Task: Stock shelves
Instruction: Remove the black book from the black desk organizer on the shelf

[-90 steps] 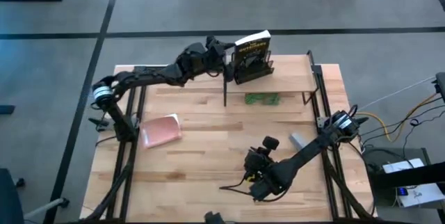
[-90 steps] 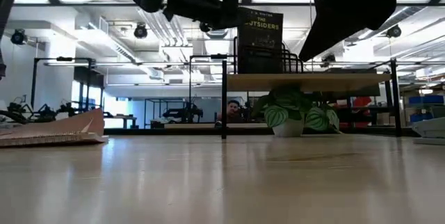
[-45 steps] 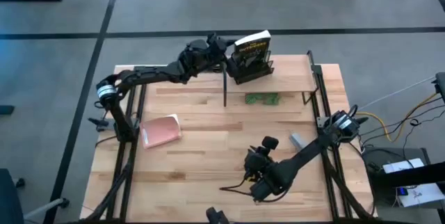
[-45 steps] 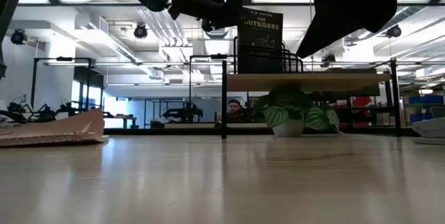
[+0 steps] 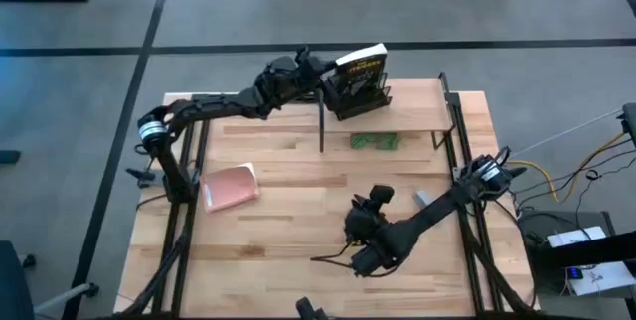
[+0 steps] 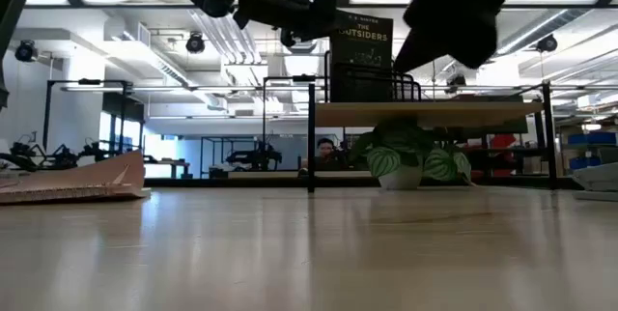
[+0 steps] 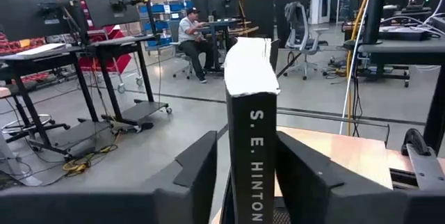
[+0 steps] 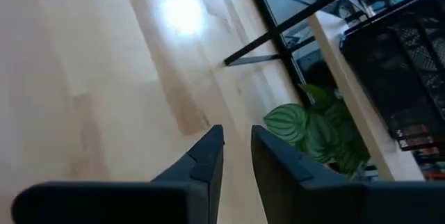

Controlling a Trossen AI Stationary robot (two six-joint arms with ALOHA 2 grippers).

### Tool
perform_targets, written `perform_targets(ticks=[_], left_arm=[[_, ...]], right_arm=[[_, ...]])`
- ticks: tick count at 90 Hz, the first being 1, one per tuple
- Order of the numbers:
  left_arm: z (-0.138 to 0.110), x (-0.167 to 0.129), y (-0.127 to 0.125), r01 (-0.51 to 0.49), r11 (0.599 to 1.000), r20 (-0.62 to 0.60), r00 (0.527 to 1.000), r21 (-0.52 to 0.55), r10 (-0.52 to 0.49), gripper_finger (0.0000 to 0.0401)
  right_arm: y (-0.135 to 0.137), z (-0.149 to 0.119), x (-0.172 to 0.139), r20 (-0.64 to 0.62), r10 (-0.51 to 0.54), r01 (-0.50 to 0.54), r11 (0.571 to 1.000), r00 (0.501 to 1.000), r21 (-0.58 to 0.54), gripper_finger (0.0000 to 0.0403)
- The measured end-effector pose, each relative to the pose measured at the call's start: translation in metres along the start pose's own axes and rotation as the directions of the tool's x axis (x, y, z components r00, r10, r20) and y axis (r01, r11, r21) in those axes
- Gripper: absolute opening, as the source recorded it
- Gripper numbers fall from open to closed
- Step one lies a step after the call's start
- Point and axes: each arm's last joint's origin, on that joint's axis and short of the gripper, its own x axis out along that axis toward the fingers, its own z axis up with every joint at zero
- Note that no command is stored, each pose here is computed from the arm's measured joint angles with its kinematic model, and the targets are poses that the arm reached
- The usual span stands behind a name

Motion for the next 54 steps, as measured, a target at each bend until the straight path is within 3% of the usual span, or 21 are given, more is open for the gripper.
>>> perform_targets(ticks=[31,54], left_arm=[[-0.005,0.006,-0.001,0.002,1.000,0.011,1.000,0.007,-0.002,0.0040],[-0.003,0.006,-0.001,-0.001,1.000,0.032,0.999,0.006,0.001,0.0049]], right_arm=[[-0.008,0.006,0.015,-0.031,-0.031,0.030,0.999,0.999,-0.022,0.0080],[-0.008,0.005,0.015,-0.032,-0.032,0.031,0.999,0.999,-0.034,0.0071]])
